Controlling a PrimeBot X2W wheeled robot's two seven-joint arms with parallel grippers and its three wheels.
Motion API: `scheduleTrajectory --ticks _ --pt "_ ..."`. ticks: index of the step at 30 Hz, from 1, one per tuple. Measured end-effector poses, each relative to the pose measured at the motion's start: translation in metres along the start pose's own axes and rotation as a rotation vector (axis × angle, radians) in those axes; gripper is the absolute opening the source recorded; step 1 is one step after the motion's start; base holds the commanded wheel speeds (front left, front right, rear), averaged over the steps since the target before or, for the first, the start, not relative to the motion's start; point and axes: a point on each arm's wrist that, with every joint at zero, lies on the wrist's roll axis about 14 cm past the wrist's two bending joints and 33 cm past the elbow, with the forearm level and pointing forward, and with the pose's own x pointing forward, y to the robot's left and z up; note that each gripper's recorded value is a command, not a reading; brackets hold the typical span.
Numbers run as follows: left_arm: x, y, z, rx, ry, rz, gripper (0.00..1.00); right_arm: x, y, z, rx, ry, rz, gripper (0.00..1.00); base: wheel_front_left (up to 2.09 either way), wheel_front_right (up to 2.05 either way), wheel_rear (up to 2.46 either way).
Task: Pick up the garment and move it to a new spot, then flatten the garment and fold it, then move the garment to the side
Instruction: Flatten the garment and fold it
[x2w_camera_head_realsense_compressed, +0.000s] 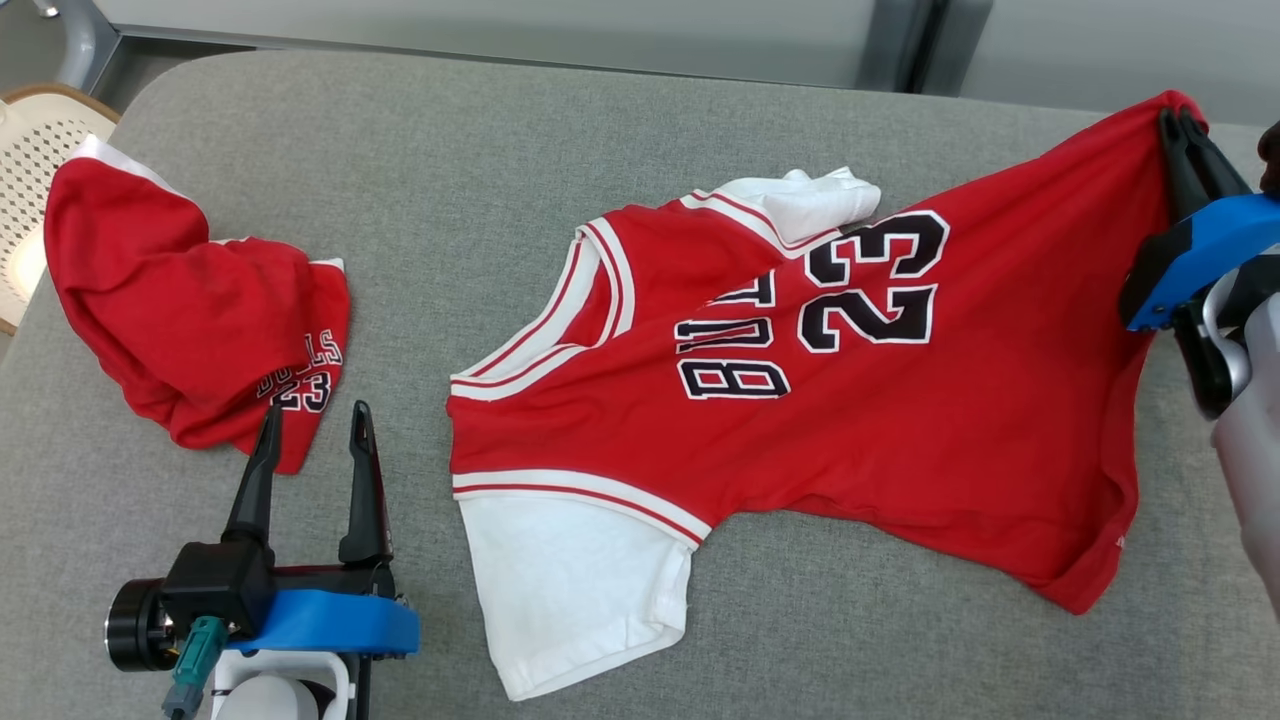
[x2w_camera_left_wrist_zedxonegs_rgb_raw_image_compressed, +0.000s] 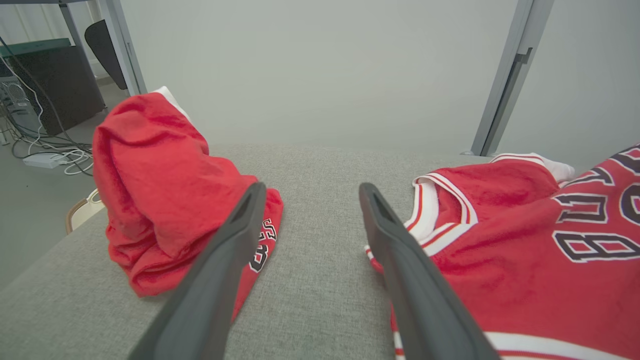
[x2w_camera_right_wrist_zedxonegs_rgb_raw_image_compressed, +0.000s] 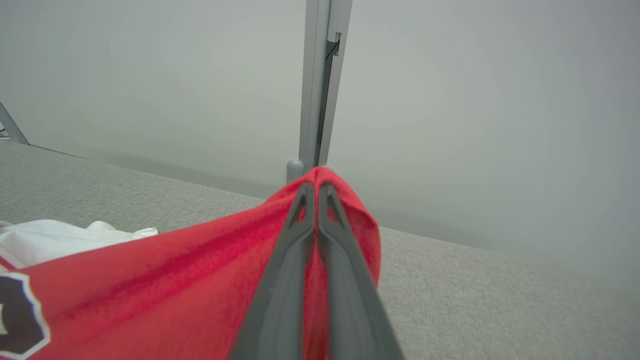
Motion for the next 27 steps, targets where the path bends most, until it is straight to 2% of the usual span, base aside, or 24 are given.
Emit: scheduleTrajectory --ticks 1,2,5,9,18,27 --pt "0.000 0.000 0.000 0.000 0.001 0.001 1.00 0.000 0.001 -0.002 0.004 0.005 0.000 0.68 0.00 0.00 0.00" --pt "0.001 0.000 0.000 0.000 0.001 0.001 1.00 -0.001 0.003 -0.007 0.013 0.018 0.001 1.00 0.00 0.00 0.00" --pt "0.002 -0.002 0.000 0.000 -0.002 -0.003 1.00 -0.007 0.003 -0.017 0.014 0.047 0.000 1.00 0.00 0.00 0.00" --pt "0.005 -0.008 0.002 0.002 -0.009 -0.021 1.00 -0.023 -0.012 -0.019 0.017 0.031 -0.032 1.00 0.00 0.00 0.00" --pt "0.005 -0.019 0.008 0.013 -0.030 -0.058 1.00 -0.092 -0.053 -0.010 0.037 -0.093 -0.140 1.00 0.00 0.00 0.00" --pt "0.002 -0.030 0.014 0.011 -0.048 -0.095 1.00 -0.157 -0.027 -0.017 0.066 -0.149 -0.150 1.00 0.00 0.00 0.00"
